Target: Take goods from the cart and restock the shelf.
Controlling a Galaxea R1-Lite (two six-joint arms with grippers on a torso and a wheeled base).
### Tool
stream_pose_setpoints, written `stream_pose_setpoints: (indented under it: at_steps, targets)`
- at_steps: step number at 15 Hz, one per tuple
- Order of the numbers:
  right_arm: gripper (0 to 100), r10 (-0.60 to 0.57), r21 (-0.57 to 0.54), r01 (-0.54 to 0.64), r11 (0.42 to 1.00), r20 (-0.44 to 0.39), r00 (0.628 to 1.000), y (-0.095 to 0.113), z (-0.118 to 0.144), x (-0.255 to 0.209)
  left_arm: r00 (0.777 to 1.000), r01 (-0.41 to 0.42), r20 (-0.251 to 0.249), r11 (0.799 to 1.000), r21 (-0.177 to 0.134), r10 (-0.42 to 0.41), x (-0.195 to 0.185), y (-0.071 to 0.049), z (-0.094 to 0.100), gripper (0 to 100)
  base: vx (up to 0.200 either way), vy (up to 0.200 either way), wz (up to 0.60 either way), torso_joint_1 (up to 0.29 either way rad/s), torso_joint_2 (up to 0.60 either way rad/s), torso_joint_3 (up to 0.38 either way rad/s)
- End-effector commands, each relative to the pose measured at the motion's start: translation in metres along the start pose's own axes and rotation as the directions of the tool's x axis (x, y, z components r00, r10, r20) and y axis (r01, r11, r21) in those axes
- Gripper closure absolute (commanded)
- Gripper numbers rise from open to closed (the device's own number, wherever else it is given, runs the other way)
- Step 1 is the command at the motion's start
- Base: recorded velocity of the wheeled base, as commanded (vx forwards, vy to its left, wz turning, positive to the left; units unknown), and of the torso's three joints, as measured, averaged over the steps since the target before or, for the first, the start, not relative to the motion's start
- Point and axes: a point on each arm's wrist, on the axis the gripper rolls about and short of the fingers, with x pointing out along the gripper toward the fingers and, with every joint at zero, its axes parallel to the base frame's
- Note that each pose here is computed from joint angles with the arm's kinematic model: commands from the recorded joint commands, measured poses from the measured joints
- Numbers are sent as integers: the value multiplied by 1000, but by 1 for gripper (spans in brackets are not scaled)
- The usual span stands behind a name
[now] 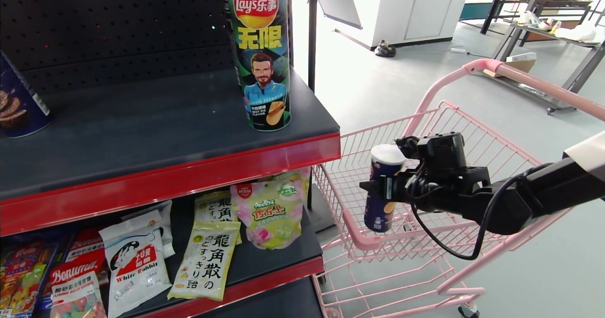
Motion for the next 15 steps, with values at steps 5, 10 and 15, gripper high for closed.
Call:
stream_pose_setpoints:
  at_steps: [5,10,15]
  targets:
    - [100,-6,-2,6,1000,19,1000,0,0,5,1000,0,-1,1000,0,0,0,0,0,0,0,0,0,0,0,0]
    - [100,-55,0,56,998,121,991,-3,26,-9,1000,0,-1,1000,0,0,0,0,0,0,0,0,0,0,0,0]
    - [100,-56,-111,92,990,291,955,-1,64,-62,1000,1,-1,1000,0,-1,0,0,0,0,0,0,0,0,0,0]
